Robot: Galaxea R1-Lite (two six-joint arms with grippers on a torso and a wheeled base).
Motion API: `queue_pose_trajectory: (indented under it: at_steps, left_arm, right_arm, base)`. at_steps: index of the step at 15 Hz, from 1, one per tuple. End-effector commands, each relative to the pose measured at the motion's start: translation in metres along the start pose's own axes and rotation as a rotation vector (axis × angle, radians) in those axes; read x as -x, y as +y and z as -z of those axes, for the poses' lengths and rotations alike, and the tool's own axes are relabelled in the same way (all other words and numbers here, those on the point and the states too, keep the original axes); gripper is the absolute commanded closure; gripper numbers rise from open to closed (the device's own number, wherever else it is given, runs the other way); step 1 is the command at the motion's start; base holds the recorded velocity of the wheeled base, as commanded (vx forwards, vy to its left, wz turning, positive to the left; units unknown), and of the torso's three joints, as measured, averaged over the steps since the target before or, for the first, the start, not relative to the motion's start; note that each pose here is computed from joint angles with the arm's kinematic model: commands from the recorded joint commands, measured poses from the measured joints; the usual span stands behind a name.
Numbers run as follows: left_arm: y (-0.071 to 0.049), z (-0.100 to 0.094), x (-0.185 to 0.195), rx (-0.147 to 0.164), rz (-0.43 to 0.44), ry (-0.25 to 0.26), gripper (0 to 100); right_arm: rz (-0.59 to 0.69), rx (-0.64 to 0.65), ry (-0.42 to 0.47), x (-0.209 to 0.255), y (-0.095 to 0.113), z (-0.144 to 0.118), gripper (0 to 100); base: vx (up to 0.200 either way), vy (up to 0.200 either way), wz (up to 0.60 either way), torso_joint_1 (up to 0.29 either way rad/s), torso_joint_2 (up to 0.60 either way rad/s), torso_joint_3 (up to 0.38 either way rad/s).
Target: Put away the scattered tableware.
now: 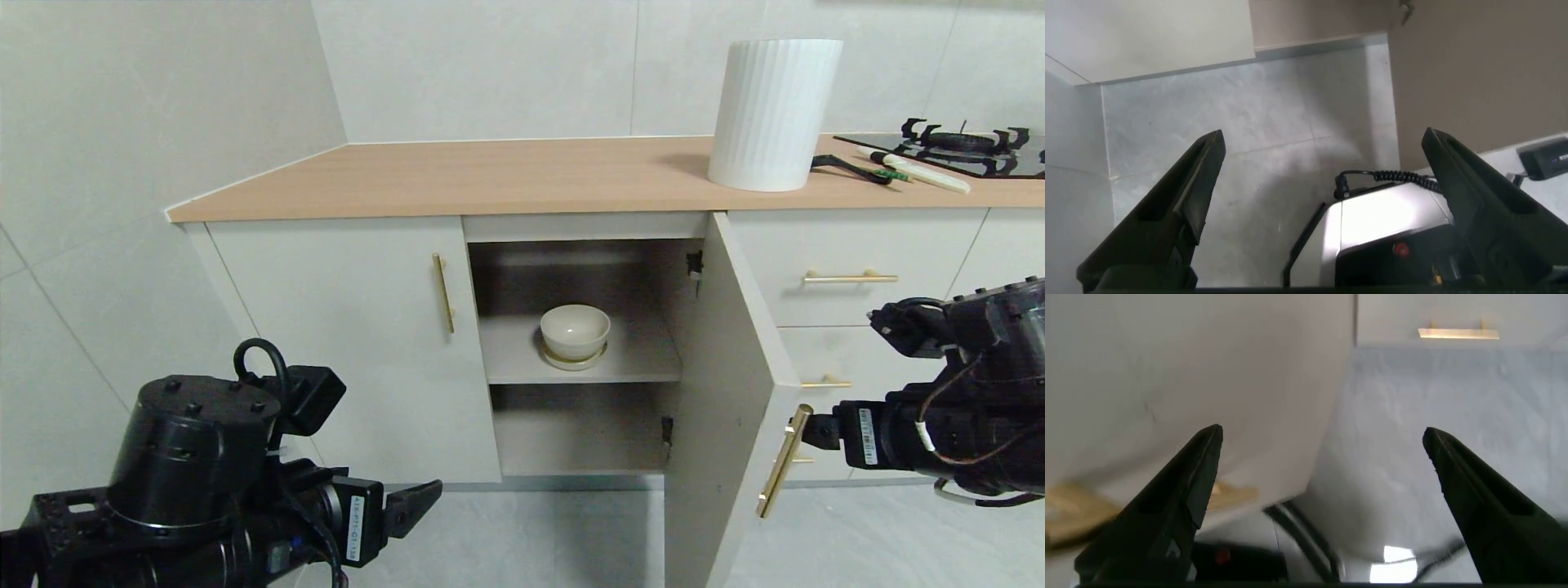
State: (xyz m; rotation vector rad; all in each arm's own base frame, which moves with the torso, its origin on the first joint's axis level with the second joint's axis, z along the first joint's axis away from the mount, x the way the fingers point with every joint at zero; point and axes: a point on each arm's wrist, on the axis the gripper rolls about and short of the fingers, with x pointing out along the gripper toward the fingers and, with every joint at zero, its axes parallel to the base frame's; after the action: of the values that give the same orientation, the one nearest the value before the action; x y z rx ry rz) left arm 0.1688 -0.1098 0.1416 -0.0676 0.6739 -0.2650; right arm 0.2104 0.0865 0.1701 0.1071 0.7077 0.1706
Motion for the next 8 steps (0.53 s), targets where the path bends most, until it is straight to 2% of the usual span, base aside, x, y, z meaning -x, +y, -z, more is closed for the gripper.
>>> queue_pose_trajectory:
  at_steps: [1,5,8]
  left_arm:
    - [0.000,-0.001,0.002,0.000,0.006,-0.010,0]
    - [0.000,0.000,0.004,-0.006,0.006,-0.012,0]
    - [0.000,-0.001,0.005,-0.007,0.010,-0.018,0]
  right_arm:
    - [-0.046,0.052,0.043,-0.021,0.019,0.007,0]
    - [-0.131,0.140,-0.018,-0.050,0.053,-0.007,0]
    - [-0.138,0.163,-0.030,-0.076,0.068,-0.022,0]
  base:
    - [0.000,0.000,0.00,0.000,0.00,0.000]
    - [0.000,0.000,0.00,0.000,0.00,0.000]
    - [0.000,0.000,0.00,0.000,0.00,0.000]
